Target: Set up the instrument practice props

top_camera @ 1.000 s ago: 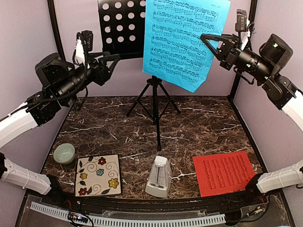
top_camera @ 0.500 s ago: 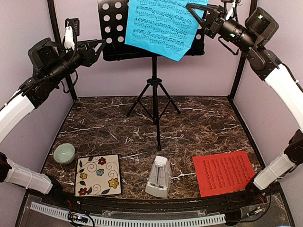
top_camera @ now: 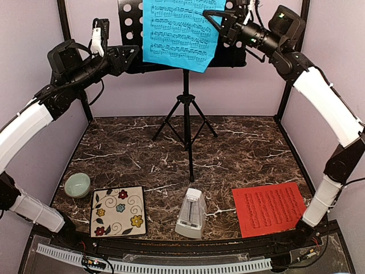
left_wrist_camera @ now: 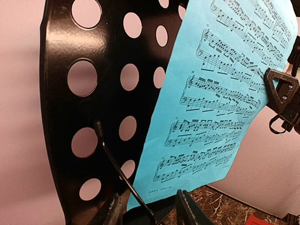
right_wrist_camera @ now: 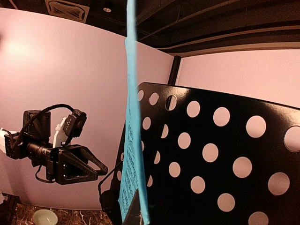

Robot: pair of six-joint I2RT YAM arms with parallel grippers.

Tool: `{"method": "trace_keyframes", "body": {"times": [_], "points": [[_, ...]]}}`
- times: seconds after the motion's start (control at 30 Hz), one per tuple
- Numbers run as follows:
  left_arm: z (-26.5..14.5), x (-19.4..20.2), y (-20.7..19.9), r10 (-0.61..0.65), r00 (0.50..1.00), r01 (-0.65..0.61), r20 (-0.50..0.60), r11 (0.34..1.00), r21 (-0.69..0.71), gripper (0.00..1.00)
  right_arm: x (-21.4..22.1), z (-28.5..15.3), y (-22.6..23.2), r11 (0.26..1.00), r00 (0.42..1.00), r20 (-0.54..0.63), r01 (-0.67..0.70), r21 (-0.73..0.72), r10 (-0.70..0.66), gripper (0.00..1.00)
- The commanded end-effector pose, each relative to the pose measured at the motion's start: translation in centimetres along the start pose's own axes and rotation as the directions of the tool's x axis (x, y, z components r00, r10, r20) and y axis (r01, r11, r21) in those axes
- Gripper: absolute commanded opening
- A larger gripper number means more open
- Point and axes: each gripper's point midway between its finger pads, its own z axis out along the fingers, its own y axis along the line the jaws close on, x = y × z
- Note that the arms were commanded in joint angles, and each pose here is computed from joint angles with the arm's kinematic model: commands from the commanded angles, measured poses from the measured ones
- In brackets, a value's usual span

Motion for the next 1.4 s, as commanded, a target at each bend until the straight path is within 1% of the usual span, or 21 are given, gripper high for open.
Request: {"method": "trace_keyframes", "body": {"times": [0.0, 0.13, 0.37, 0.47, 0.57, 0.73, 0.87, 1.07, 1.17, 1.23, 1.37], "points": [[-0.2, -2.4, -0.2, 0.004, 0.998, -0.005, 0.062, 1.0, 0.01, 0.4, -2.3, 0.0, -0.4, 0.997, 0.996, 0.055, 0.067, 0.027, -0.068, 0.0], [0.4, -2.4, 0.3, -0.002, 0.999, 0.003, 0.051, 1.0, -0.014, 0.35, -2.1, 0.5, -0.9, 0.995, 0.994, 0.057, 0.092, 0.042, -0.094, 0.0], [0.6, -2.6, 1.1, -0.01, 0.998, 0.013, 0.055, 0.999, -0.047, 0.32, -1.7, 1.2, -1.4, 0.992, 0.99, 0.068, 0.118, 0.051, -0.121, 0.0], [0.6, -2.5, 1.2, -0.009, 0.999, 0.012, 0.053, 0.999, -0.053, 0.26, -1.4, 1.5, -1.6, 0.991, 0.99, 0.07, 0.122, 0.055, -0.125, 0.0], [0.5, -2.6, 1.3, -0.012, 0.998, 0.015, 0.055, 0.998, -0.058, 0.24, -1.4, 1.6, -1.7, 0.991, 0.989, 0.077, 0.121, 0.053, -0.125, 0.0], [0.6, -2.5, 1.4, -0.032, 0.998, 0.035, 0.054, 0.997, -0.063, 0.23, -0.7, 1.9, -1.9, 0.99, 0.989, 0.069, 0.128, 0.058, -0.131, 0.0], [1.0, -1.9, 1.8, -0.047, 0.998, 0.051, 0.042, 0.996, -0.08, 0.27, 0.2, 2.2, -2.1, 0.99, 0.989, 0.056, 0.131, 0.061, -0.134, 0.0], [1.9, -1.6, 1.2, -0.058, 0.998, 0.059, 0.032, 0.998, -0.035, 0.27, 0.7, 2.5, -2.4, 0.989, 0.989, 0.06, 0.132, 0.066, -0.136, 0.0], [1.8, -1.8, 1.1, -0.06, 0.997, 0.061, 0.042, 0.998, -0.027, 0.21, 1.1, 2.7, -2.7, 0.988, 0.988, 0.059, 0.135, 0.077, -0.14, 0.0], [1.5, -2.1, 1.0, -0.056, 0.997, 0.058, 0.061, 0.998, -0.026, 0.15, 1.3, 2.8, -2.9, 0.987, 0.988, 0.059, 0.135, 0.086, -0.141, 0.0], [0.9, -2.5, 1.0, -0.034, 0.994, 0.037, 0.102, 0.999, -0.028, 0.08, 1.5, 3.0, -3.8, 0.982, 0.988, 0.06, 0.13, 0.133, -0.139, 0.0]]}}
